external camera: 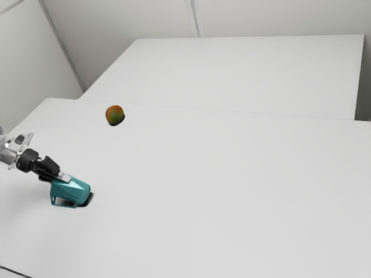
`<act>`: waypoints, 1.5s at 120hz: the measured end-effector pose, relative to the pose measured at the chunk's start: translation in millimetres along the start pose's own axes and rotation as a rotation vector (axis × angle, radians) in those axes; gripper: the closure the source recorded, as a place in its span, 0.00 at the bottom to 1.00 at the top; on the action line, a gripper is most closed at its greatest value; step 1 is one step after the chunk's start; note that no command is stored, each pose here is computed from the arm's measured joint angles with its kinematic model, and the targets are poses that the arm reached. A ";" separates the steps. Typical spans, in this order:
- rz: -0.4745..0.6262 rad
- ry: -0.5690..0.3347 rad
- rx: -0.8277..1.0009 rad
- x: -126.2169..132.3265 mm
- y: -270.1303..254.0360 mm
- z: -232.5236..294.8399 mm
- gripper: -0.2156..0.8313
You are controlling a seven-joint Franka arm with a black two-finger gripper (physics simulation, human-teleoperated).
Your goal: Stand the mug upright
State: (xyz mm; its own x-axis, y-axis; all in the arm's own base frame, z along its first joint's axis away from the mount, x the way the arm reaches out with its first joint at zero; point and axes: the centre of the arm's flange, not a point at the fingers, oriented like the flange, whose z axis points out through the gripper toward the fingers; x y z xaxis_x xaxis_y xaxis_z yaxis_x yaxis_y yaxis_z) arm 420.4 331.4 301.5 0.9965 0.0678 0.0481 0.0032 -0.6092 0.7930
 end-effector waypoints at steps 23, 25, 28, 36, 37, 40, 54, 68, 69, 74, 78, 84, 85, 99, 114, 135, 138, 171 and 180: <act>0.053 -0.011 -0.023 4.9 20.4 1.1 0.92; 0.057 -0.011 -0.023 5.1 22.4 0.4 0.93; 0.065 -0.009 -0.024 5.3 25.8 -1.2 0.93; 0.087 -0.004 -0.022 6.3 36.8 -5.7 0.94; 0.090 -0.005 -0.021 6.5 38.9 -6.4 0.94; 0.103 -0.007 -0.016 7.5 46.0 -8.7 0.94; 0.188 -0.062 0.039 23.2 94.2 -7.5 0.95; 0.290 -0.169 0.148 47.7 157.4 13.0 0.95; 0.297 -0.177 0.158 49.4 162.5 14.8 0.95; 0.331 -0.216 0.206 57.4 185.8 25.7 0.95; 0.353 -0.245 0.245 63.3 201.3 35.6 0.95; 0.382 -0.281 0.300 72.0 220.1 51.7 0.96; 0.387 -0.287 0.310 73.3 223.3 54.2 0.96; 0.462 -0.343 0.460 89.6 267.3 88.3 0.96; 0.548 -0.364 0.608 101.1 310.4 126.2 0.96; 0.574 -0.334 0.738 107.0 312.3 162.7 0.96; 0.572 -0.323 0.754 109.0 310.1 163.0 0.96; 0.504 -0.196 0.867 109.4 259.5 159.7 0.96; 0.476 -0.170 0.881 106.0 244.1 158.0 0.96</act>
State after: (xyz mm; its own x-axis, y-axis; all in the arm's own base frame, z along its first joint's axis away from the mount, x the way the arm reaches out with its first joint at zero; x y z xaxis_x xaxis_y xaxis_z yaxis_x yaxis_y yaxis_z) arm 540.0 65.1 404.2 0.9086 -0.4054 0.1008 -0.4057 -0.9138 -0.0189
